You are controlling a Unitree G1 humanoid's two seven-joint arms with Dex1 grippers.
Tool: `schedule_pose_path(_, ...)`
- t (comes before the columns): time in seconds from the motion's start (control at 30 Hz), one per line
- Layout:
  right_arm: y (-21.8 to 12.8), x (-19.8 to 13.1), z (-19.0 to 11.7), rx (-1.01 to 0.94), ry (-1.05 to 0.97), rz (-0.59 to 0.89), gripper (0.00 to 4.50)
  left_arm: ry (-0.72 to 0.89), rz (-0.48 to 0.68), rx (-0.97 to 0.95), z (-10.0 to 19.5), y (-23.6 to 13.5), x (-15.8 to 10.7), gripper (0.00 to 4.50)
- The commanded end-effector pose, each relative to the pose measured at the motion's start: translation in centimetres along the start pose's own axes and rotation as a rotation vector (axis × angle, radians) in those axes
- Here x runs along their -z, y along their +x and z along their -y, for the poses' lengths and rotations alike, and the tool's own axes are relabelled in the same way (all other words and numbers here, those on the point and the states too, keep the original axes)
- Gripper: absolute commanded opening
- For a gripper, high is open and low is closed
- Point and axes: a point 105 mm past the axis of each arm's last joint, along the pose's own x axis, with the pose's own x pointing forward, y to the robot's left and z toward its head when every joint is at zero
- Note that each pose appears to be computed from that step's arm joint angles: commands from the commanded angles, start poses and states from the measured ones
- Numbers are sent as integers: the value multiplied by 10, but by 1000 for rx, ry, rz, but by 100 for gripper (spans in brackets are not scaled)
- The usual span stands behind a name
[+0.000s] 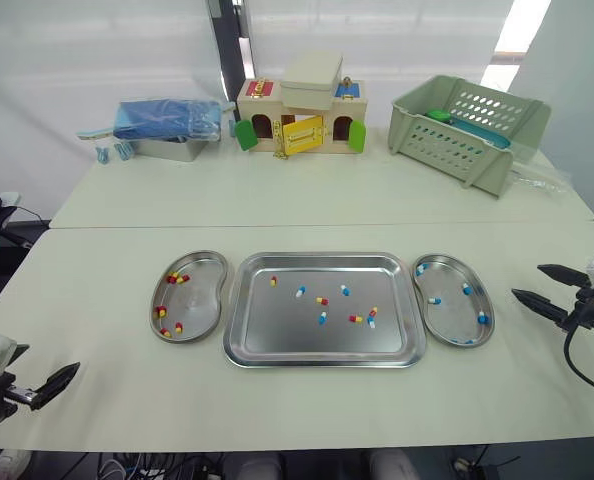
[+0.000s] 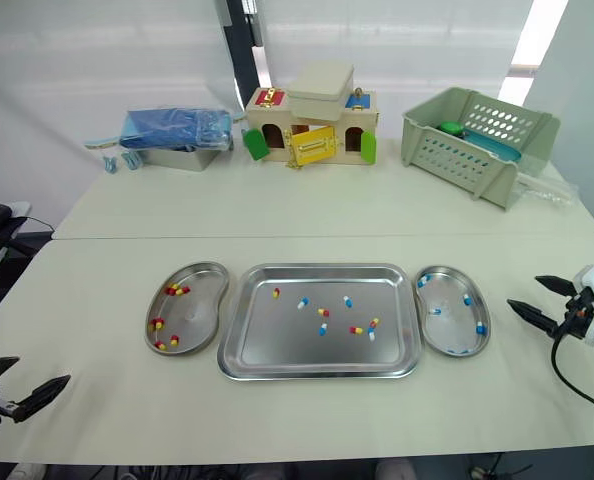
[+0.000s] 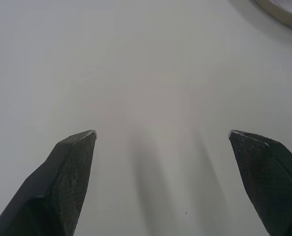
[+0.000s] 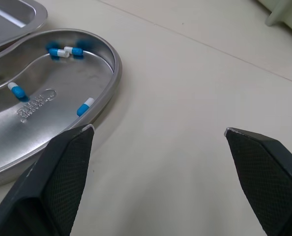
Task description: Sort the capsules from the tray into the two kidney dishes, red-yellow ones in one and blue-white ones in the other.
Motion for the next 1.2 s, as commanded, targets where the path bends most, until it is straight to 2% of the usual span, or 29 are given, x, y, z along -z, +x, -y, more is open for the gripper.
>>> schedule_pose_path(0.03,-1,-13,3,-3,-47,29,450,30,68,-53,-14,-7,-17,447)
schedule_pose_path(0.17,-3,-14,-8,-49,-59,71,450,23,73,-26,-9,1,-18,447)
schedule_pose_path(0.37,-15,-14,-46,-178,-79,107,450,60,67,38,-3,13,-27,447)
schedule_pose_path(0.63,-14,-27,-128,-379,-53,178,450,143,174,198,14,39,-90,447)
schedule_pose_path(0.73,-11,-35,-159,-437,-33,220,450,182,228,347,49,52,-118,447)
schedule_pose_path(0.87,-6,-41,-188,-473,0,243,450,289,253,525,96,69,-139,447)
schedule_pose_path(0.97,1,-45,-197,-457,6,260,450,370,278,650,124,82,-153,447)
schedule_pose_path(1.2,5,-49,-212,-431,28,279,450,590,273,882,171,115,-176,447)
